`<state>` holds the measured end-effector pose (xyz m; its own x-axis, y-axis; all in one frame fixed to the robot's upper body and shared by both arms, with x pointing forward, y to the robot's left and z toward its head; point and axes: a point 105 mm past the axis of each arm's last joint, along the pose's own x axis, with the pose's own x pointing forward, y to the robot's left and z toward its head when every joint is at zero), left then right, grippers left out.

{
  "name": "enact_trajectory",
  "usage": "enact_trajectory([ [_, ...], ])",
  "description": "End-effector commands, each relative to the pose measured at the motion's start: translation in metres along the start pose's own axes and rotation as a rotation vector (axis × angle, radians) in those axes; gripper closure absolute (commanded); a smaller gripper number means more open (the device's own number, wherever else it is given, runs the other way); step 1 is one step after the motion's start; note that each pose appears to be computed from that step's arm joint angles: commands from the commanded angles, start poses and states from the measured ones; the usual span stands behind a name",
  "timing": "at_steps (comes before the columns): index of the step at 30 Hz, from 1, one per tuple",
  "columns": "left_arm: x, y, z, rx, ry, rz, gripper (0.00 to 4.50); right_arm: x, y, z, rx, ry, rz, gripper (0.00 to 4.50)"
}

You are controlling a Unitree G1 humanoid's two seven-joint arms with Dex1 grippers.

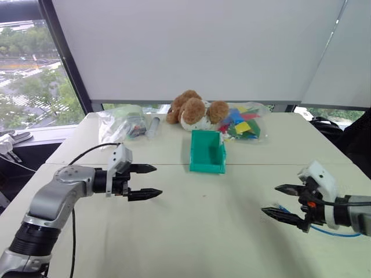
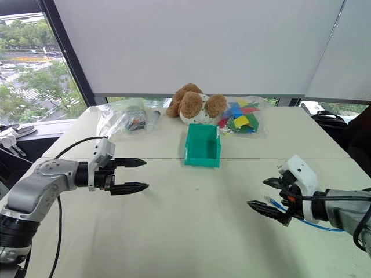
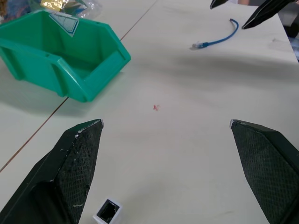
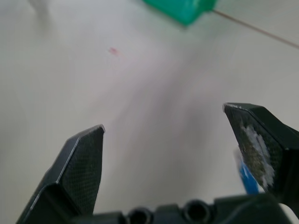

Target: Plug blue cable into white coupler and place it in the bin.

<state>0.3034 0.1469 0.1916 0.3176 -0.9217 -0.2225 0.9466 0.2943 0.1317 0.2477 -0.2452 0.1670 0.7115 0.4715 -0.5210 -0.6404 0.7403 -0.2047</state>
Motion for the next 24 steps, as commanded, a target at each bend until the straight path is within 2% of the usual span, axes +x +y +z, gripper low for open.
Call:
enact_trajectory([
  [1, 0.003, -0.005, 0.005, 0.04, -0.012, -0.014, 0.0, -0.008, -0.016, -0.011, -0.043, 0.037, -0.068, 0.05],
  [7, 0.009, -0.006, 0.003, 0.05, -0.012, -0.025, 0.0, -0.008, -0.045, -0.06, 0.046, 0.093, -0.13, 0.05],
  [14, 0.01, -0.006, 0.003, 0.056, -0.018, -0.017, 0.0, -0.002, -0.066, -0.096, 0.165, 0.073, -0.155, 0.05],
  [22, 0.008, -0.004, 0.005, 0.064, -0.017, 0.0, 0.0, 0.006, -0.063, -0.116, 0.17, 0.095, -0.126, 0.05],
  [24, 0.008, -0.003, 0.005, 0.066, -0.016, 0.002, 0.0, 0.007, -0.061, -0.121, 0.161, 0.114, -0.121, 0.58],
])
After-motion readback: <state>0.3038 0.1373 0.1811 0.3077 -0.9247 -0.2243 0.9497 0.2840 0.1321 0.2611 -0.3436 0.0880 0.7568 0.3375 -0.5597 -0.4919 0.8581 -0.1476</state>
